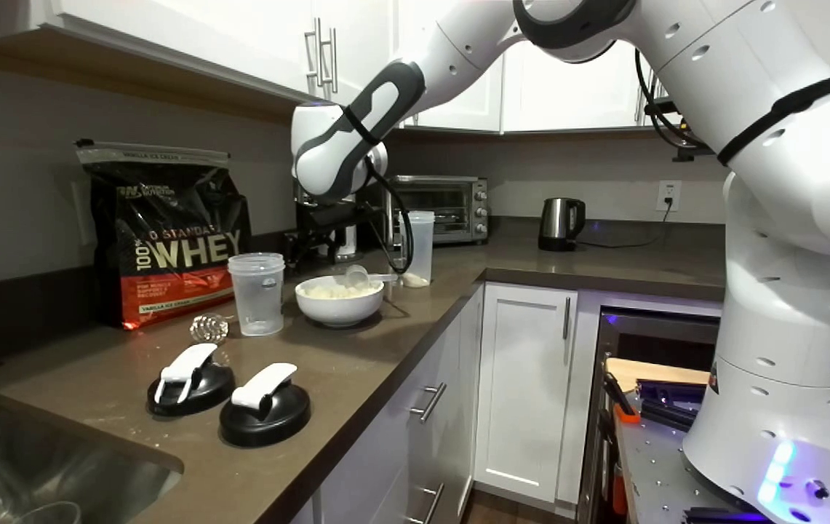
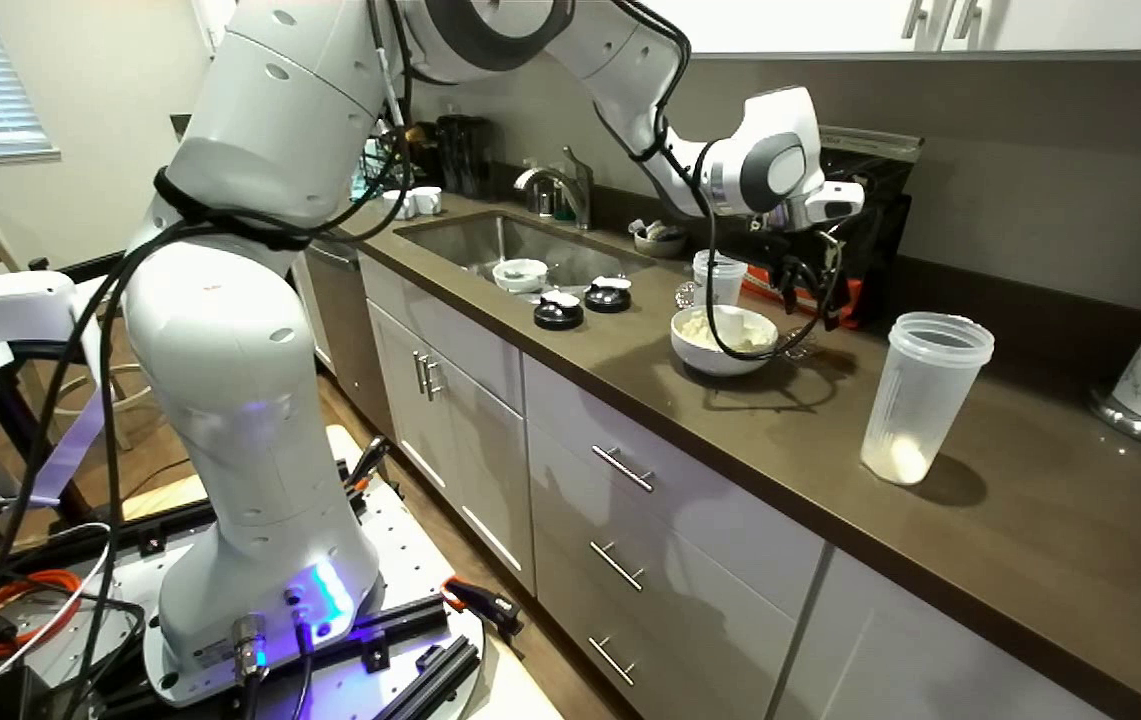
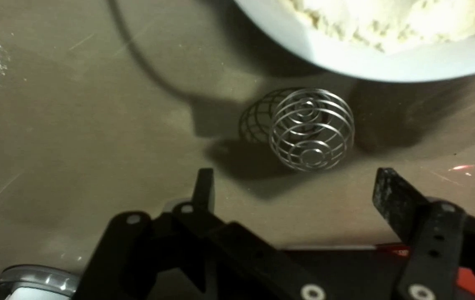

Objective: Put the metal thing in the bigger cup

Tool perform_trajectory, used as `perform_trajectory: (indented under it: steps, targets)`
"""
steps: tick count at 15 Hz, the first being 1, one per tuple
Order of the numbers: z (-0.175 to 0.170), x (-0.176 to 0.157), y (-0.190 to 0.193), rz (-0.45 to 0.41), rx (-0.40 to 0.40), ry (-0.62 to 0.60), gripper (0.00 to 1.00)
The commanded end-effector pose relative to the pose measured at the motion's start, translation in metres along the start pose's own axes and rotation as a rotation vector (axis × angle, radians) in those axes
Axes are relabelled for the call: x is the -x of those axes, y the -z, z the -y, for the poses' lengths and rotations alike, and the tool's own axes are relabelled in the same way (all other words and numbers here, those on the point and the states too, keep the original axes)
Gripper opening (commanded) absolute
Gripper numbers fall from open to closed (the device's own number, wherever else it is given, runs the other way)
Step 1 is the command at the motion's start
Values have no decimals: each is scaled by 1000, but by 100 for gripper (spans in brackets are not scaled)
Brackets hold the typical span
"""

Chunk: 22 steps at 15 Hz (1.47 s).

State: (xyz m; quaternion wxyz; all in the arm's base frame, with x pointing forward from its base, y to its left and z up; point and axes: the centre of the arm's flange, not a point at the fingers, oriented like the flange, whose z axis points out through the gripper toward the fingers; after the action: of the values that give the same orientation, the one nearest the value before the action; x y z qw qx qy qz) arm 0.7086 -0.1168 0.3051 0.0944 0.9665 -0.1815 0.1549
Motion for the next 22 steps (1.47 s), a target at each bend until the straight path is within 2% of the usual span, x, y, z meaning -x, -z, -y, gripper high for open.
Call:
perform_trajectory:
  steps: [1,5,6,10,16,17,21,22]
  targets:
    - [4,-15,-8,19,1,-23,100]
    - [6,-13,-16,65,3,-27,99]
    - [6,-13,-18,73,5,-28,94]
    - [5,-16,-23,97,7,-38,99]
    - [3,-17,-27,118,3,-53,81]
    - [2,-16,-28,120,2,-56,85]
    - [0,-16,-30,134,-4,-66,85]
    - [-1,-16,-31,139,-7,-72,82]
